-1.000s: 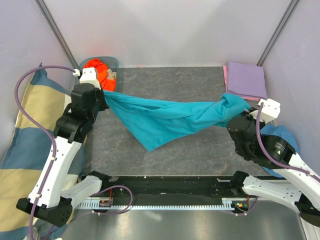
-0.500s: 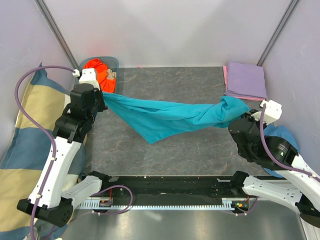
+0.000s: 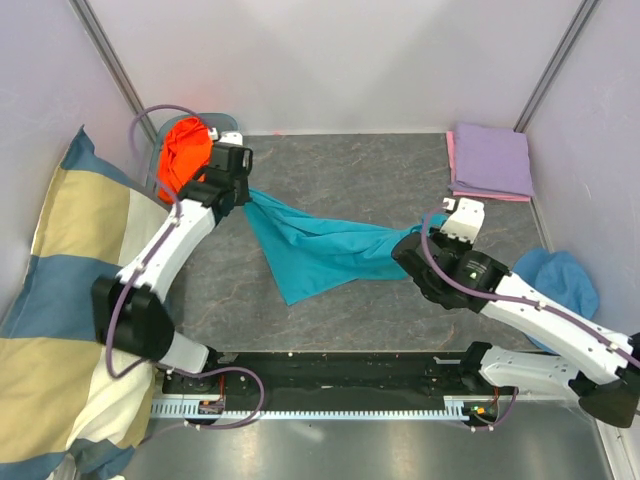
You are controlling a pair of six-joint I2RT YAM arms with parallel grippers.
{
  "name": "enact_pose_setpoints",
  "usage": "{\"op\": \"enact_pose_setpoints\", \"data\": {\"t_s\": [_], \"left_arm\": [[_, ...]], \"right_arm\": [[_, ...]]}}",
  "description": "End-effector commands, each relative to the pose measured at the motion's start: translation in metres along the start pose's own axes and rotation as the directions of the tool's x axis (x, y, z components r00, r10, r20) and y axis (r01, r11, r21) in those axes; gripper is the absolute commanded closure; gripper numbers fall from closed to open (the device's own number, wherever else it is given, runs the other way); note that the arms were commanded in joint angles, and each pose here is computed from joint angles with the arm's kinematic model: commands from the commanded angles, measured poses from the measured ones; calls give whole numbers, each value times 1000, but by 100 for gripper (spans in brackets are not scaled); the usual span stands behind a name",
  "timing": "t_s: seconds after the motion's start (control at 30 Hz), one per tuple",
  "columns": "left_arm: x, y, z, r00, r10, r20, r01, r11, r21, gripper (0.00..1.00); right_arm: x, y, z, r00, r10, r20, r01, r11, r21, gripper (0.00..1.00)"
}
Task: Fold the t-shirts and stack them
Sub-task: Flatten out the tshirt
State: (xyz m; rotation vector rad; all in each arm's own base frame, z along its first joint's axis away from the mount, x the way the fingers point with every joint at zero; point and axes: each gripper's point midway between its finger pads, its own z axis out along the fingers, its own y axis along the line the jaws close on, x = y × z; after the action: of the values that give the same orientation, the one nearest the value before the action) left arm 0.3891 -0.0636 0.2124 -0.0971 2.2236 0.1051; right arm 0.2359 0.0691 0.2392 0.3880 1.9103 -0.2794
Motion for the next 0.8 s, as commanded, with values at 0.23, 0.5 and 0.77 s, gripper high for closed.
{"op": "enact_pose_setpoints", "data": {"t_s": [0.23,0.5,0.77], "left_arm": [[-39,-44,102,991,-128,45,129,992,-2,57],[12,-60,35,966,-257,-27,259,956,135,0],[160,-107,-45,962,-229,-147,262,928,265,0]], "right_arm": [[0,32,16,999,23,30,-23,1000,15,100],[10,41,19,1000,22,8,-22,1000,-7,100],[19,53,20,999,16,-30,-17,999,-42,100]]}}
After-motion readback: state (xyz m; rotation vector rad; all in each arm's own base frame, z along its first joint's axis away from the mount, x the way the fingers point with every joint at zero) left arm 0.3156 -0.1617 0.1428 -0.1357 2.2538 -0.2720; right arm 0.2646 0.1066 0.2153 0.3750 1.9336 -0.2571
